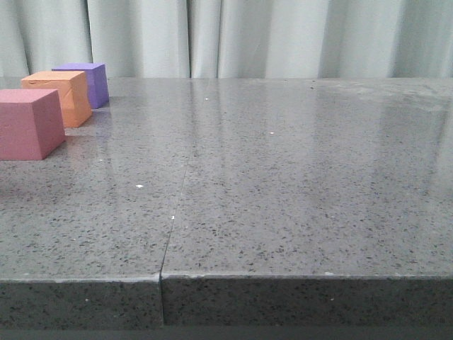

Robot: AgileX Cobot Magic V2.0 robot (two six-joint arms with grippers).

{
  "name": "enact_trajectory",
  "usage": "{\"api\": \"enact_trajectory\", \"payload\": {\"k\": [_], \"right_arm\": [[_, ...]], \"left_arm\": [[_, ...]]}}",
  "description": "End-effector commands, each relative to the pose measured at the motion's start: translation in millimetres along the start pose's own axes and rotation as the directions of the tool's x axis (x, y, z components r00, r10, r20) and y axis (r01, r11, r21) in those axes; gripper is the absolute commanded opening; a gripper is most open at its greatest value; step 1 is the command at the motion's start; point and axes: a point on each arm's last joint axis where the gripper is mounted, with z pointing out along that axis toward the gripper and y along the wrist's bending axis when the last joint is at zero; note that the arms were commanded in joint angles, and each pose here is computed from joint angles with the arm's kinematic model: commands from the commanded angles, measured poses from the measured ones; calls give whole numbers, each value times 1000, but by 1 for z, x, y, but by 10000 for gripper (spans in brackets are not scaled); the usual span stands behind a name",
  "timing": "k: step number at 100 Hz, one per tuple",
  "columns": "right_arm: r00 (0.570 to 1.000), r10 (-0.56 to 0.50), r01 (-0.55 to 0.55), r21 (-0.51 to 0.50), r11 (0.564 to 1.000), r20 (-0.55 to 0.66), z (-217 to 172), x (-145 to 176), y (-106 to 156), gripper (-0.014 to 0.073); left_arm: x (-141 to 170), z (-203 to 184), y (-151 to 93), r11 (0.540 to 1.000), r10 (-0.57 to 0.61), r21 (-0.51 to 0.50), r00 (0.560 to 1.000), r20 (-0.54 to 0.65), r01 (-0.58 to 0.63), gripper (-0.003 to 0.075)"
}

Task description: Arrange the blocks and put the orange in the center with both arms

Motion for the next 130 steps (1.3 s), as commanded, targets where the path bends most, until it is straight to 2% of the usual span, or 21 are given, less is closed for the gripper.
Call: {"api": "enact_trajectory", "payload": {"k": [1,24,47,103,120,130], "right_arm": [[996,-11,13,-21,1000,92,-6,-13,3,-57],[996,-11,13,-21,1000,92,-6,-13,3,-57],[996,-11,13,-21,1000,92,-6,-13,3,-57],[996,-11,13,-21,1000,92,-6,-13,3,-57],[996,-11,13,-21,1000,92,-6,-13,3,-57],[996,-11,13,-21,1000,92,-6,-13,3,-57]], "left_arm": [[-5,-19,0,999,-10,38,992,122,5,-20],[32,-37,9,999,-9,47,990,140,2,-20],[62,-48,14,996,-16,88,971,237,-5,-20],[123,-51,24,994,-43,104,978,206,22,-20],[135,-46,23,991,-14,129,949,315,-28,-20],[149,-46,27,993,5,110,941,338,-45,-20]]}}
